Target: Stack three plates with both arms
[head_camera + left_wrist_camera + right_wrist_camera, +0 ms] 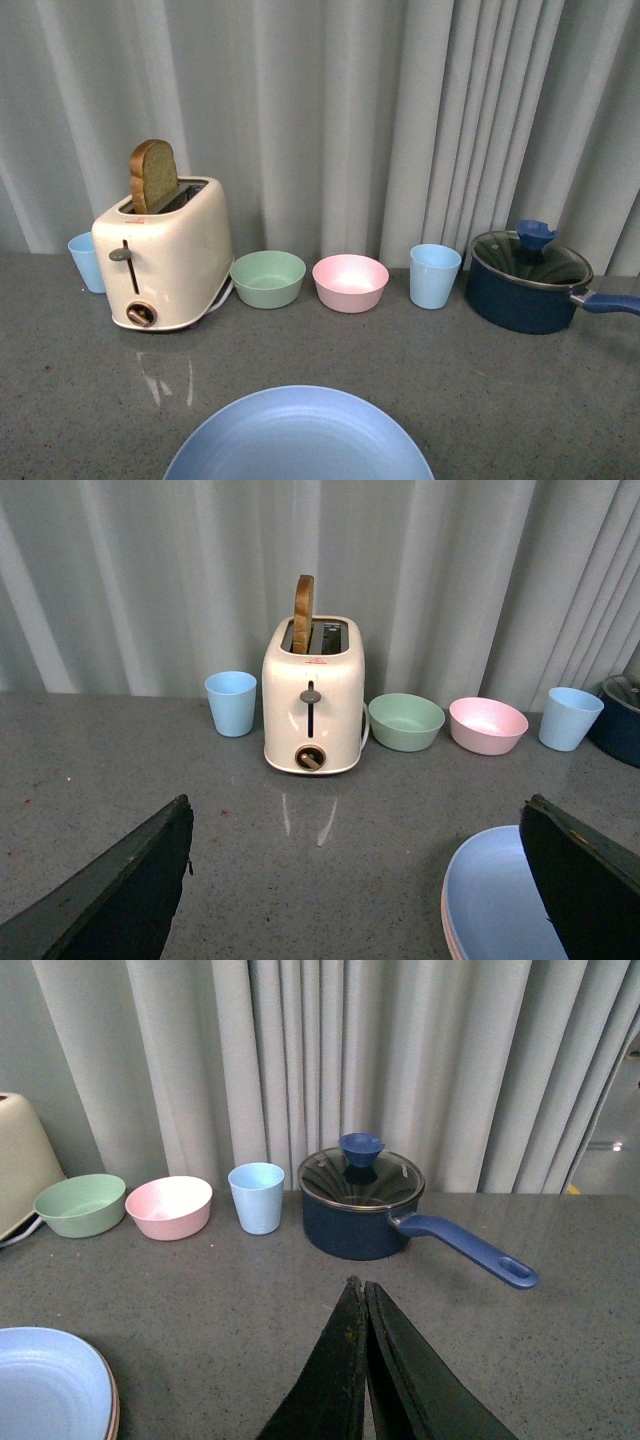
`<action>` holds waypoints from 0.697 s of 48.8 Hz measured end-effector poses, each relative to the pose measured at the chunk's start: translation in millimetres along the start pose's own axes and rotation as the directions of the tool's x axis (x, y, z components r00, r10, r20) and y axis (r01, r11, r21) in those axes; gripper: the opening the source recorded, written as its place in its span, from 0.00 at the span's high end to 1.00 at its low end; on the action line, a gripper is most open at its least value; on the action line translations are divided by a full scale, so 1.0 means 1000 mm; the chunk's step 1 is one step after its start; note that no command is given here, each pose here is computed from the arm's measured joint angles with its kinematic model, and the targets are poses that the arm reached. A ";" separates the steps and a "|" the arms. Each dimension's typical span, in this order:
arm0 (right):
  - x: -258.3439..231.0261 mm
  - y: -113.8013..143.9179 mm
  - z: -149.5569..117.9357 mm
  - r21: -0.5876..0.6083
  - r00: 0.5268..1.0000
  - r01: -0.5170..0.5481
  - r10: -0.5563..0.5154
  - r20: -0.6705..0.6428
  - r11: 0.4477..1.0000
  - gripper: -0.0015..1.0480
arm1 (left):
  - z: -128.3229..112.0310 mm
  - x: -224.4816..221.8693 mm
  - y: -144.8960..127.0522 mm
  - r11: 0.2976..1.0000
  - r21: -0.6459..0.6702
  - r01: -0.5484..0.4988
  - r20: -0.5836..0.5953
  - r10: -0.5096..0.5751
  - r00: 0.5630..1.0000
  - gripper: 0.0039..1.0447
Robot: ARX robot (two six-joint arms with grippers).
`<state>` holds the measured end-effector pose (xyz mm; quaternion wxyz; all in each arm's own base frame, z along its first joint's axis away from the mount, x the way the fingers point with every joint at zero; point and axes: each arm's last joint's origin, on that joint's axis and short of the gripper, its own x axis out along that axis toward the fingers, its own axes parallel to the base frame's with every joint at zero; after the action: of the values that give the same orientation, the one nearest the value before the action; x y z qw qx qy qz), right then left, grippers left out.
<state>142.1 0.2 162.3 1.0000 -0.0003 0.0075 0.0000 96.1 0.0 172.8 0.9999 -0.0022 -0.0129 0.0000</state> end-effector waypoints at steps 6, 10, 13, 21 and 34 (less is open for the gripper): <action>-0.005 0.000 0.002 0.000 1.000 0.000 0.000 0.010 1.000 0.97 | 0.000 0.000 0.000 1.000 0.000 0.000 0.000 0.000 1.000 0.06; -0.008 0.000 0.003 0.000 1.000 0.000 0.000 0.010 1.000 0.97 | 0.000 0.000 0.000 1.000 0.000 0.000 0.000 0.000 1.000 0.06; -0.011 0.000 0.003 0.000 1.000 0.000 0.000 0.012 1.000 0.97 | 0.000 0.000 0.000 1.000 0.000 0.000 0.000 0.000 1.000 0.06; -0.018 0.000 0.006 0.000 1.000 0.000 0.000 0.021 1.000 0.97 | 0.000 0.000 0.000 1.000 0.000 0.000 0.000 0.000 1.000 0.06; -0.027 0.000 0.006 0.000 1.000 0.000 0.000 0.024 1.000 0.97 | 0.000 0.000 0.000 1.000 0.000 0.000 0.000 0.000 1.000 0.06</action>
<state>115.7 0.2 168.8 1.0000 -0.0001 -0.0047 0.0002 96.1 0.0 172.8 0.9999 -0.0022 -0.0129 0.0002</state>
